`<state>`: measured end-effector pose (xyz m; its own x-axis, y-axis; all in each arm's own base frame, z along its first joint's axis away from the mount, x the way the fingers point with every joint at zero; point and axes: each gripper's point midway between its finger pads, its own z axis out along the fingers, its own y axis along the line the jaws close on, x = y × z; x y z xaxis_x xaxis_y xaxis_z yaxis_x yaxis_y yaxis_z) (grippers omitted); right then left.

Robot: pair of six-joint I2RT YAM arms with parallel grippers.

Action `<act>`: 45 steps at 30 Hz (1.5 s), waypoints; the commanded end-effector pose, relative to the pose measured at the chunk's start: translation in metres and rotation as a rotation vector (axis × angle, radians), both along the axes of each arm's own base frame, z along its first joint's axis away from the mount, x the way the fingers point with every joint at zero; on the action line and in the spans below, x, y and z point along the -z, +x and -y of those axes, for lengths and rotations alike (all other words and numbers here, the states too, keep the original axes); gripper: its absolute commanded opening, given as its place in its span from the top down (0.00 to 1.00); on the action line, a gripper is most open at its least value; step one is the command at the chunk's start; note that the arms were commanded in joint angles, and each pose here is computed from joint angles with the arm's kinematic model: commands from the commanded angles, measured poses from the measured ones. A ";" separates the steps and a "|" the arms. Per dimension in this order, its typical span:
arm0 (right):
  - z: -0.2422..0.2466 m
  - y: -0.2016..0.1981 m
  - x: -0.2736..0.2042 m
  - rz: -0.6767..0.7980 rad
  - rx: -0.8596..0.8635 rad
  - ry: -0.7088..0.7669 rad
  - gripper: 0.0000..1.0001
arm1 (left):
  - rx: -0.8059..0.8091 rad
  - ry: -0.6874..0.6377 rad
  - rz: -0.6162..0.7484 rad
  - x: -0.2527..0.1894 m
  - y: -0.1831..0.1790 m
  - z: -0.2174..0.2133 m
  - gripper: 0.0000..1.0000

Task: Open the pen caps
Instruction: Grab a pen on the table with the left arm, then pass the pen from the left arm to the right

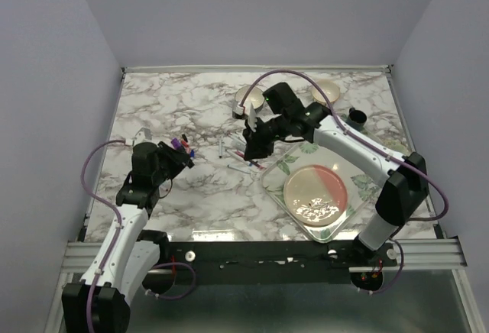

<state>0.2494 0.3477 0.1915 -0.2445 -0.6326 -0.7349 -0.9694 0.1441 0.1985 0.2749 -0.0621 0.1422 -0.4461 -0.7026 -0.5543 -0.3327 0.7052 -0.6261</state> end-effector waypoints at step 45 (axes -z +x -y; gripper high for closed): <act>-0.031 0.000 -0.011 -0.412 0.468 0.406 0.51 | 0.501 -0.288 0.498 -0.070 -0.044 0.175 1.00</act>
<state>0.2470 0.3709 0.2076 -0.7506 -0.0721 -0.6568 -0.6401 0.3259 0.6958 0.2178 -0.2434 0.1899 -0.5707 -0.5435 -0.6155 0.3948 0.4757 -0.7860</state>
